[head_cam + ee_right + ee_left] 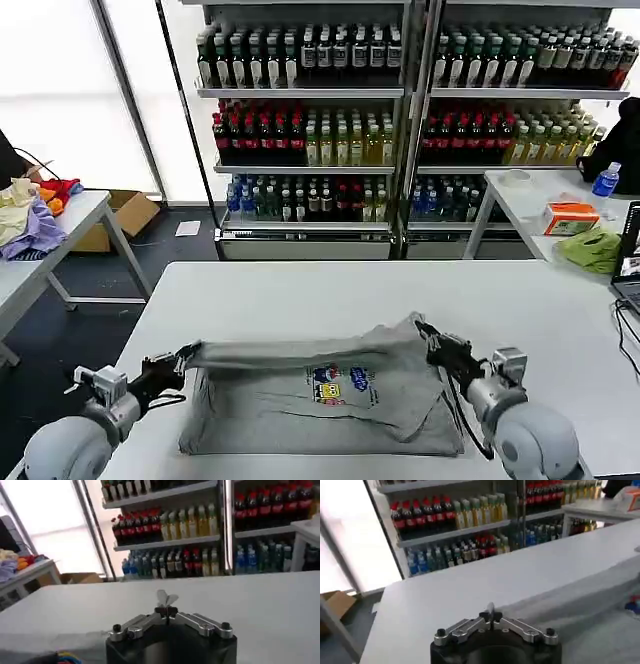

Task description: Fold and organize the clothes.

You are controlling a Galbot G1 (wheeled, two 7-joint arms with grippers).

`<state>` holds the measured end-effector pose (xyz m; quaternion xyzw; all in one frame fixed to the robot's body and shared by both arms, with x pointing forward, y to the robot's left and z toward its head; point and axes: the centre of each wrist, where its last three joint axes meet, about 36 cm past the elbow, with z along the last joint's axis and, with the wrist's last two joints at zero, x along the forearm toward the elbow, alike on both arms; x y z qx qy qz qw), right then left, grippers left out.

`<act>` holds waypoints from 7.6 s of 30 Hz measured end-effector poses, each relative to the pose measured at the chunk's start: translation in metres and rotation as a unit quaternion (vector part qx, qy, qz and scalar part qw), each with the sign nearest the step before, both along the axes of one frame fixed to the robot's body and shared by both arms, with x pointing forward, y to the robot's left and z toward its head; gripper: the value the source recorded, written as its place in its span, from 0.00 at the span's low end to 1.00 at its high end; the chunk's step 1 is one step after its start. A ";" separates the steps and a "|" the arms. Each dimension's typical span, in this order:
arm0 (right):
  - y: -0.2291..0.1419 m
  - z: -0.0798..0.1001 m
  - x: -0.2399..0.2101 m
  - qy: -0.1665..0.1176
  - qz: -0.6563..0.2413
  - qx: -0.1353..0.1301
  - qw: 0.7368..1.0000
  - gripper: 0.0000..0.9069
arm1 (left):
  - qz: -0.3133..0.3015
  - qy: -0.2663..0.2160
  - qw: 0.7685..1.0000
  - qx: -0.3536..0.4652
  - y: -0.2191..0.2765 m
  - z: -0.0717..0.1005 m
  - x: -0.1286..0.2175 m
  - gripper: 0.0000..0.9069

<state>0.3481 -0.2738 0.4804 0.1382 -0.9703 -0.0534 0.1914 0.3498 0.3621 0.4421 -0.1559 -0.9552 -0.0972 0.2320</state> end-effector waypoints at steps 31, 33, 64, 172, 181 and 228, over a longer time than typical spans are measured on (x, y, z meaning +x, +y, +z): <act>-0.026 -0.048 -0.081 -0.089 -0.025 -0.028 0.995 1.00 | 0.133 0.019 0.991 -0.020 -0.049 -0.027 -0.086 1.00; -0.029 -0.056 -0.081 -0.102 -0.028 -0.021 0.994 1.00 | 0.146 0.018 0.989 -0.028 -0.055 -0.031 -0.088 1.00; -0.043 -0.102 -0.092 -0.152 -0.034 -0.019 0.988 1.00 | 0.236 0.014 0.965 -0.117 -0.124 -0.072 -0.088 0.01; -0.034 -0.106 -0.108 -0.150 -0.043 -0.013 0.988 1.00 | 0.049 -0.023 0.987 -0.151 -0.085 -0.005 -0.028 1.00; -0.033 -0.103 -0.109 -0.151 -0.039 -0.014 0.988 1.00 | 0.130 0.001 0.985 -0.111 -0.051 -0.030 -0.022 1.00; -0.030 -0.102 -0.116 -0.152 -0.040 -0.013 0.988 1.00 | 0.137 0.038 0.979 -0.144 -0.091 -0.060 -0.039 0.01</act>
